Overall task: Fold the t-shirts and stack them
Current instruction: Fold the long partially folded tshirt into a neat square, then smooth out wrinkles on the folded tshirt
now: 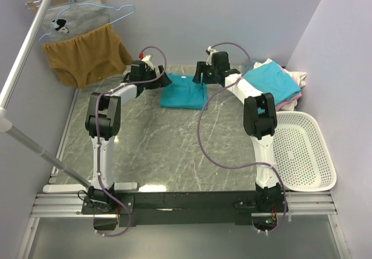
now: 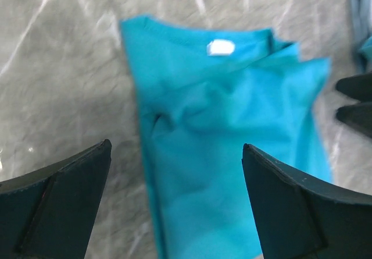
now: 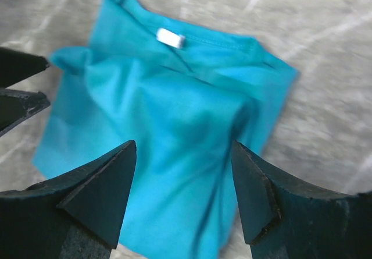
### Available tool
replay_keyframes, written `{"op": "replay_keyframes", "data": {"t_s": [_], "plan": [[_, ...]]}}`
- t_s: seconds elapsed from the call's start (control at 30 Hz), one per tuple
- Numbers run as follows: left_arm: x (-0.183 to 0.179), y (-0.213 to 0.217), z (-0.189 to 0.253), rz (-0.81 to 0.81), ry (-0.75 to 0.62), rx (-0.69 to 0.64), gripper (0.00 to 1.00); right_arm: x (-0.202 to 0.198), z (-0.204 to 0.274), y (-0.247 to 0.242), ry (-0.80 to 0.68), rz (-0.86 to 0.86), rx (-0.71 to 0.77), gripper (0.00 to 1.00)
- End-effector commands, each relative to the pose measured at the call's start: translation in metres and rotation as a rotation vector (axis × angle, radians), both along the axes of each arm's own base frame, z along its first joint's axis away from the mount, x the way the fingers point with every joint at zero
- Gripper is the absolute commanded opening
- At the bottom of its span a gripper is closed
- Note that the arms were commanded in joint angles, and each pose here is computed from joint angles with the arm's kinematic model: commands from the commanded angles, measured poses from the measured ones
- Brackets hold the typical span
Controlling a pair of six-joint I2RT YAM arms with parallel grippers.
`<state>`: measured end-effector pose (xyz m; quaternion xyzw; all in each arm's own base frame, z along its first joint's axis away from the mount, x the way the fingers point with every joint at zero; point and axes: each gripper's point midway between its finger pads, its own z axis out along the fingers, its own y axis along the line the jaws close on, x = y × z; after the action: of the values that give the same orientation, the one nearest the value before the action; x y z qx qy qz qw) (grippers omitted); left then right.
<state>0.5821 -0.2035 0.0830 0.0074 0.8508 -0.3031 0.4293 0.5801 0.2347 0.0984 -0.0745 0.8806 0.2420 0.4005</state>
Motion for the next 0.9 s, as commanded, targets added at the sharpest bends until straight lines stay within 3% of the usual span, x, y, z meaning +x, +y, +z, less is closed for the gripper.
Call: {"op": "replay_keyframes", "data": {"t_s": [0.0,0.57,0.67,0.73,0.77,0.8,0.87], "plan": [[-0.002,0.006,-0.001,-0.009,-0.047,0.041,0.99,0.001,-0.006,-0.021,0.017,-0.033,-0.060,0.73],[-0.041,-0.010,-0.037,-0.085,0.087,-0.074,0.97,-0.039,-0.055,-0.003,0.307,-0.007,0.170,0.73],[-0.049,-0.014,-0.047,-0.095,0.131,-0.106,0.80,-0.044,-0.057,0.001,0.330,0.000,0.201,0.67],[-0.053,-0.015,-0.047,-0.094,0.141,-0.122,0.58,-0.053,-0.064,0.003,0.359,0.011,0.221,0.59],[-0.059,-0.014,-0.053,-0.089,0.161,-0.123,0.49,-0.055,-0.062,0.005,0.364,0.014,0.233,0.49],[-0.061,-0.013,-0.055,-0.085,0.170,-0.125,0.34,-0.064,-0.068,0.006,0.391,0.023,0.246,0.43],[-0.072,-0.012,-0.060,-0.079,0.196,-0.134,0.22,-0.068,-0.062,0.008,0.383,0.030,0.272,0.25]]}}
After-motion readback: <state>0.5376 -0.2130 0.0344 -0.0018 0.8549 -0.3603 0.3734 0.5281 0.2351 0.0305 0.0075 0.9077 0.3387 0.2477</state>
